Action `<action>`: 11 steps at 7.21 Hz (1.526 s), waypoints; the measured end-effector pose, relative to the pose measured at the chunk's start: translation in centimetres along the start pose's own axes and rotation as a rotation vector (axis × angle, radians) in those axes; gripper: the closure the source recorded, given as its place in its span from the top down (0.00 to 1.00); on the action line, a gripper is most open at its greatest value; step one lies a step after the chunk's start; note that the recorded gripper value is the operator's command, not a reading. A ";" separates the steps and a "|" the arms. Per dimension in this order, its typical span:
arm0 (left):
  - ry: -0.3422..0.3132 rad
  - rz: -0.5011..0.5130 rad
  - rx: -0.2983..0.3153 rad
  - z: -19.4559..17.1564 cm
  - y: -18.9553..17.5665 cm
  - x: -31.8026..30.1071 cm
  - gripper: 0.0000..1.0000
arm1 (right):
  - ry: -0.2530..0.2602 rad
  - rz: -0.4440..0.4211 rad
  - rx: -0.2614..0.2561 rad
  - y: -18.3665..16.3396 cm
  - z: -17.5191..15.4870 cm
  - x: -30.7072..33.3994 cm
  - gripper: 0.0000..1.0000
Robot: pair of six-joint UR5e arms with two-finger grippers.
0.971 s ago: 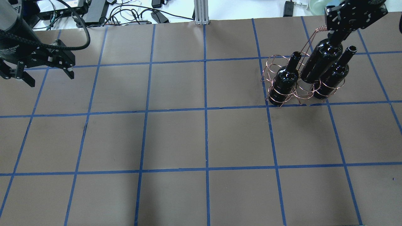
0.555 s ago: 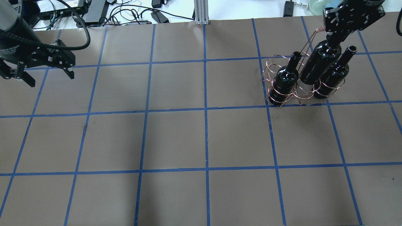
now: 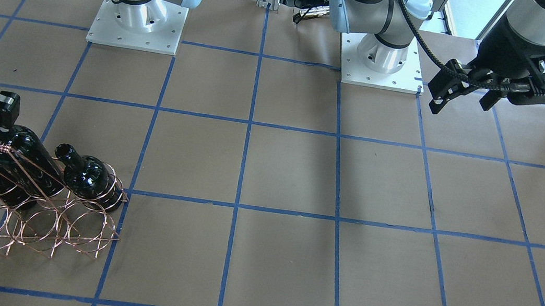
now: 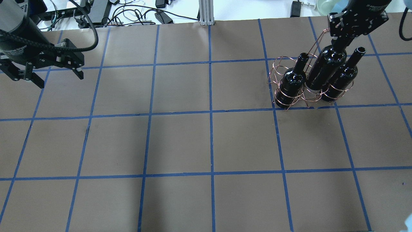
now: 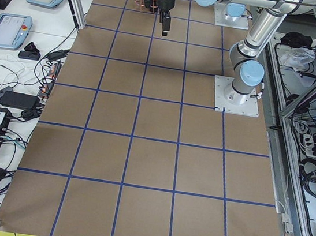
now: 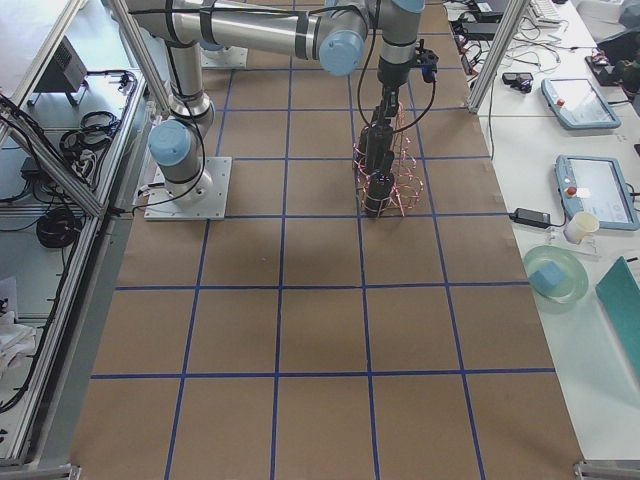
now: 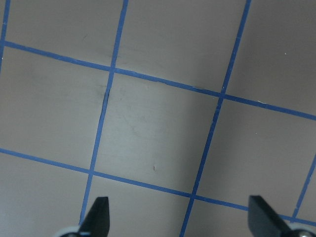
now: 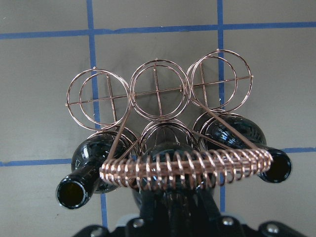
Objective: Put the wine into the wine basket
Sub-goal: 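Lower the bottle into the empty rack slot beside the other bottles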
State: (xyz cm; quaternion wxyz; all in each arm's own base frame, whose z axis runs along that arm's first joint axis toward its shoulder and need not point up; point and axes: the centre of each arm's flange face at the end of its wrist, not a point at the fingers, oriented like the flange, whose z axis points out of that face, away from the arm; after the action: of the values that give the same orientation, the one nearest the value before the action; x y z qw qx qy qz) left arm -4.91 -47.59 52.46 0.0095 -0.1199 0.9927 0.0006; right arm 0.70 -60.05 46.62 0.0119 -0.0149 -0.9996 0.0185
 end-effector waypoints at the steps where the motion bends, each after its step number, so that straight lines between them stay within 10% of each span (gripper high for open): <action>1: 0.003 0.024 0.008 -0.2 0.5 1.1 1.00 | -0.001 0.000 -0.006 -0.4 0.7 0.1 0.00; 11: -0.002 0.068 0.002 0.2 3.3 6.0 1.00 | -0.009 0.002 -0.050 -0.7 5.8 -0.1 0.00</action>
State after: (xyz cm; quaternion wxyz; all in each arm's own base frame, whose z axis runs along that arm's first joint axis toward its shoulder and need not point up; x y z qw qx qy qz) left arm -11.57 -45.81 52.12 0.0109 -0.0859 0.9962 -0.0002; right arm 0.61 -60.94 40.90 0.0069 -0.0162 -0.9998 -0.0066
